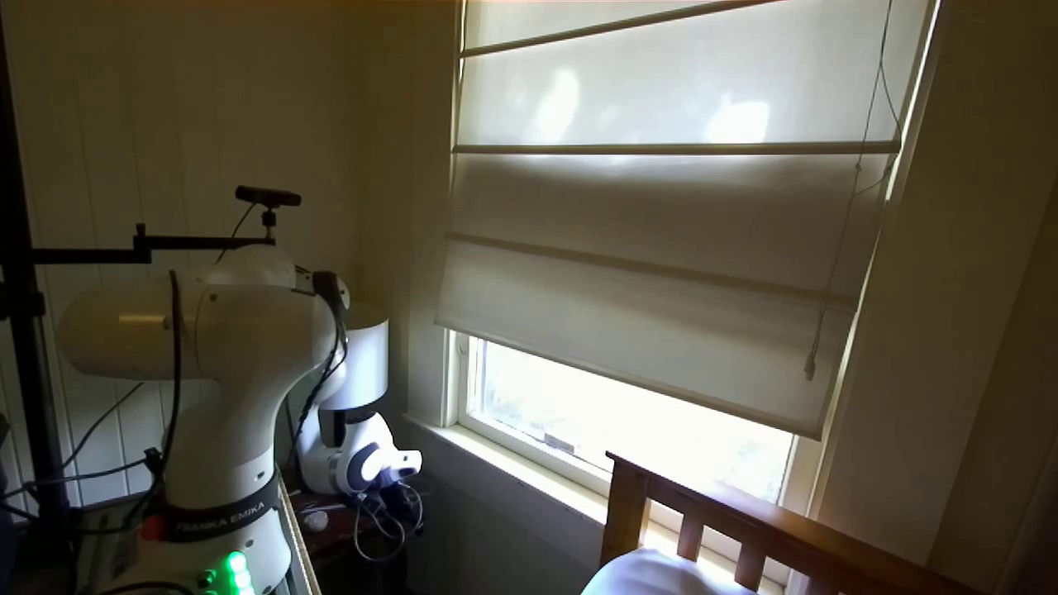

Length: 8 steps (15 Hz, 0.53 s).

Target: Push the table to the left

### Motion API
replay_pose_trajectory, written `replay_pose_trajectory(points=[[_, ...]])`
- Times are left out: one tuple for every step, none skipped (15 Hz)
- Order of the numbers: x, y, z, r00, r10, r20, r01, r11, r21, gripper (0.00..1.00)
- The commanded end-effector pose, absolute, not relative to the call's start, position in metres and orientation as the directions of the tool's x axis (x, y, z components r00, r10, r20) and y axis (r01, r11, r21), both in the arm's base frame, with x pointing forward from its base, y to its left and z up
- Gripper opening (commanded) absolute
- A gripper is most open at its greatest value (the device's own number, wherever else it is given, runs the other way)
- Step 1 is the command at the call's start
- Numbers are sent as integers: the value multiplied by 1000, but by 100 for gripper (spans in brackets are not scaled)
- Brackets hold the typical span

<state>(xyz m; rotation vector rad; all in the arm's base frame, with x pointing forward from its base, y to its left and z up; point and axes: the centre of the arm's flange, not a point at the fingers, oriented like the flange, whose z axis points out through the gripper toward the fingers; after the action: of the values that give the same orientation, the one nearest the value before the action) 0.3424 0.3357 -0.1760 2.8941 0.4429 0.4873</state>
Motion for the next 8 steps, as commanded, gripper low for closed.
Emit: replay_pose_trajectory(points=[[346, 337, -180, 897, 339, 285, 303, -939, 165, 100], [346, 337, -182, 893, 342, 291, 309, -939, 154, 100], [348, 337, -183, 890, 341, 302, 314, -940, 134, 100], [350, 337, -185, 890, 337, 307, 317, -941, 116, 100], [351, 338, -186, 888, 334, 316, 316, -943, 107, 100], [352, 338, -187, 890, 326, 318, 313, -945, 93, 100], [354, 338, -190, 893, 317, 319, 307, -948, 83, 100], [355, 337, -192, 898, 306, 317, 298, -952, 73, 100]])
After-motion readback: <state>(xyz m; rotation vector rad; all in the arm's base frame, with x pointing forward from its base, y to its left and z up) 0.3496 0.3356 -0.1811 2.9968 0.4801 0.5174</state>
